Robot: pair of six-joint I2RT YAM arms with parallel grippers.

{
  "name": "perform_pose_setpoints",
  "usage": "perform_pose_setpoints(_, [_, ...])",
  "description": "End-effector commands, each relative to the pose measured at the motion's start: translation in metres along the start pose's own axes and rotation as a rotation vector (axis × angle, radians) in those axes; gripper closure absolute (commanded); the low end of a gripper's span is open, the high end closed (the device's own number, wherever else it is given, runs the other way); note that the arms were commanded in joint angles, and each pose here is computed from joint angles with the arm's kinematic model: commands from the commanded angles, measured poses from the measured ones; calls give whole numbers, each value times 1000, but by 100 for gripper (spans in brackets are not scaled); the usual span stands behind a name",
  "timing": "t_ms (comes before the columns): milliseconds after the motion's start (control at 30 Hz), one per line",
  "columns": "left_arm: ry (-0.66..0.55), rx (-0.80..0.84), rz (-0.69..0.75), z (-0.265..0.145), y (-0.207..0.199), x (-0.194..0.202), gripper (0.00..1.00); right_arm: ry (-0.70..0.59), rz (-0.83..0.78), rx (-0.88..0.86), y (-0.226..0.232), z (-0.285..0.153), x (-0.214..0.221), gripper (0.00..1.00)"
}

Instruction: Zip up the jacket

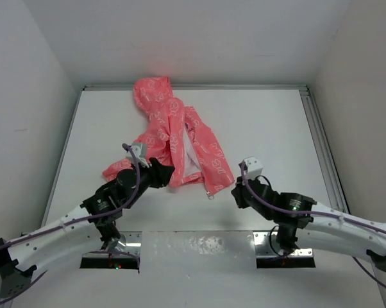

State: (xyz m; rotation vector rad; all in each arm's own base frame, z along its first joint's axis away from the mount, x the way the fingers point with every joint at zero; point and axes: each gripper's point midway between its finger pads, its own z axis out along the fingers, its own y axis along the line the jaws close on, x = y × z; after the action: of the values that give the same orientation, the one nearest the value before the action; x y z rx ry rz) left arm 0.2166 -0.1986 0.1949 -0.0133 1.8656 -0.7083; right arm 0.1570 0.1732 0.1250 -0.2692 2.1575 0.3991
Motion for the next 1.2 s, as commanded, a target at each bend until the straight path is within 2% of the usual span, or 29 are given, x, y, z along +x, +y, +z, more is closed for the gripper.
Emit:
perform_pose_setpoints(0, [52, -44, 2, -6, 17, 21, 58, 39, -6, -131, 35, 9, 4, 98])
perform_pose_setpoints(100, [70, -105, 16, -9, 29, 24, 59, 45, 18, -195, 51, 17, 10, 100])
perform_pose_setpoints(200, [79, -166, 25, -8, 42, 31, 70, 31, 49, -213, 58, 19, 6, 100])
perform_pose_setpoints(233, [84, -176, 24, -8, 44, 33, 80, 27, 76, -218, 60, 19, 4, 100])
perform_pose_setpoints(300, [113, -194, 22, -6, 48, 42, 88, 8, 124, -273, 75, 23, 1, 100])
perform_pose_setpoints(367, [126, -189, 14, -5, 48, 47, 100, 27, 171, -289, 89, 34, 4, 100])
perform_pose_setpoints(500, [130, -134, -12, -7, 38, 48, 100, 57, 255, -257, 104, 57, 8, 100])
perform_pose_setpoints(533, [127, -125, -19, -8, 37, 47, 100, 54, 297, -253, 108, 61, 7, 97])
perform_pose_setpoints(600, [107, -96, -40, -12, 36, 46, 100, 52, 327, -235, 115, 75, 6, 84])
perform_pose_setpoints(633, [103, -90, -46, -14, 36, 47, 99, 45, 360, -229, 119, 78, 3, 70])
perform_pose_setpoints(667, [105, -72, -51, -16, 34, 48, 96, 38, 371, -235, 124, 82, -1, 61])
perform_pose_setpoints(733, [121, -45, -52, -20, 31, 50, 86, 33, 389, -240, 132, 92, -1, 49])
perform_pose_setpoints(767, [131, -39, -50, -20, 31, 53, 83, 36, 398, -258, 140, 94, -3, 47])
perform_pose_setpoints(800, [139, -36, -50, -21, 31, 56, 79, 47, 391, -250, 142, 100, 1, 47])
perform_pose_setpoints(967, [166, -38, -54, -22, 34, 64, 77, 15, 420, -305, 165, 113, -13, 52])
perform_pose_setpoints(1167, [163, -68, -50, -25, 41, 65, 76, -9, 469, -290, 160, 140, -21, 52])
